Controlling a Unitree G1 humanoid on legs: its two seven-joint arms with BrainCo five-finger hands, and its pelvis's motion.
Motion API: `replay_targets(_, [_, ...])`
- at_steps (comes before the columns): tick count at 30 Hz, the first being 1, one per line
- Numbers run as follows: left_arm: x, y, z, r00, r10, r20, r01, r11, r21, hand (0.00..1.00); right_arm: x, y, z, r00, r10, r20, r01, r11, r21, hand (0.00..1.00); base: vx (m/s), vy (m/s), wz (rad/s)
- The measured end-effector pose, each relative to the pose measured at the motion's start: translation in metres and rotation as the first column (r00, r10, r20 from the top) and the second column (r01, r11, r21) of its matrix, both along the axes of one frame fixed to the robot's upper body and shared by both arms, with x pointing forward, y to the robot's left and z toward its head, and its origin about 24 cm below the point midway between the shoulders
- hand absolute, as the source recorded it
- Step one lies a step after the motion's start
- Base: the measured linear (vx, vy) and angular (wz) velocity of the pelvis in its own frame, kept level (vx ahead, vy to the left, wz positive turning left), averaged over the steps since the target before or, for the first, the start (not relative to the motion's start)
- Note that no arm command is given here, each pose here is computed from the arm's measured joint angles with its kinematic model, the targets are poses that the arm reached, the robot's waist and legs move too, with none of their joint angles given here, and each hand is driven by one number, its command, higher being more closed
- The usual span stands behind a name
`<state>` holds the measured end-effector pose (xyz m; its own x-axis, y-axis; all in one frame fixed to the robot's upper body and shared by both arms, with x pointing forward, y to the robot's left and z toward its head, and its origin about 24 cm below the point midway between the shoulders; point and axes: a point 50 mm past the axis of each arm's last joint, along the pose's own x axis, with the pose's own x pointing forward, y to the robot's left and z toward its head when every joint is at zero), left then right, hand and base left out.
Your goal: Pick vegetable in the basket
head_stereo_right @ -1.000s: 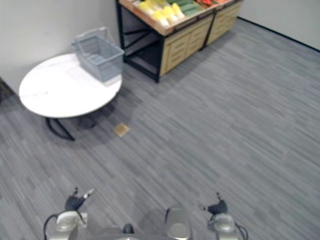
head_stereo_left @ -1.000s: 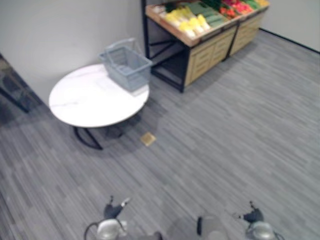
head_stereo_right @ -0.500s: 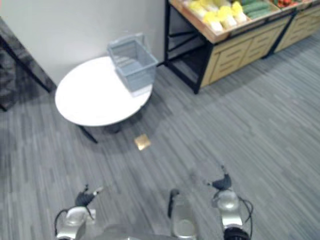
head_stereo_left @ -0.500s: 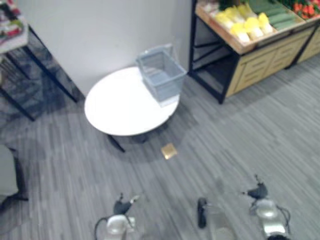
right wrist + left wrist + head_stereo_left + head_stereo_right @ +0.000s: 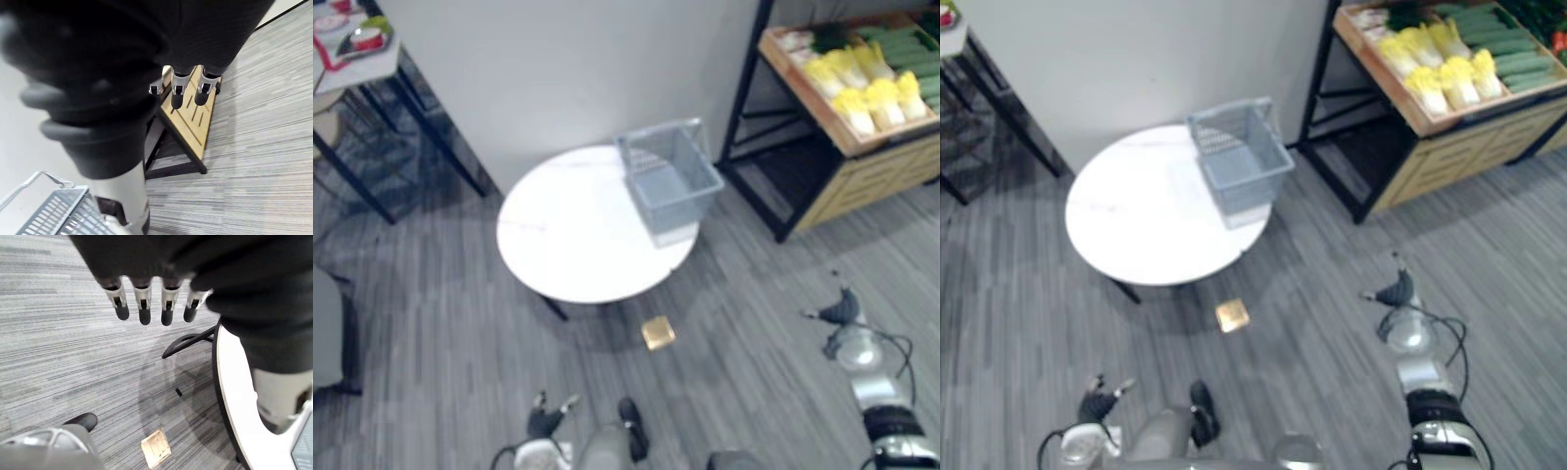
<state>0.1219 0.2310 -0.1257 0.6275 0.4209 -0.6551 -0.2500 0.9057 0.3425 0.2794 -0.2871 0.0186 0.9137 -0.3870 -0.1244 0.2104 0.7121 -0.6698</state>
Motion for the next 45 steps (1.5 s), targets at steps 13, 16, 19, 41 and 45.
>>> replay_targets(13, [0.027,0.015,0.011,0.998,-0.047,0.039,0.044,0.996,0.082,0.00,0.057,0.019,0.084,0.958,0.121,0.261,-0.093,0.989,-0.114,0.00,0.35,-0.220,0.76])
replay_targets(16, [0.010,0.000,-0.001,0.999,-0.034,-0.014,0.035,0.999,0.029,0.00,0.061,0.021,0.090,0.956,0.139,0.259,-0.106,0.985,-0.139,0.00,0.26,-0.338,0.17])
replay_targets(19, [0.006,-0.002,-0.004,0.999,-0.026,-0.029,0.026,1.000,0.015,0.00,0.069,0.024,0.101,0.949,0.160,0.272,-0.118,0.979,-0.166,0.00,0.22,-0.241,0.24])
replay_targets(41, [0.016,-0.009,0.002,0.999,-0.036,0.030,0.035,0.999,0.019,0.00,0.122,0.090,0.175,0.878,0.399,0.265,-0.245,0.850,-0.467,0.00,0.11,0.043,0.03])
replay_targets(45, [0.017,-0.015,0.001,0.997,-0.066,0.029,0.066,0.998,0.017,0.00,0.122,0.079,0.176,0.893,0.373,0.250,-0.220,0.850,-0.479,0.00,0.00,-0.035,0.05])
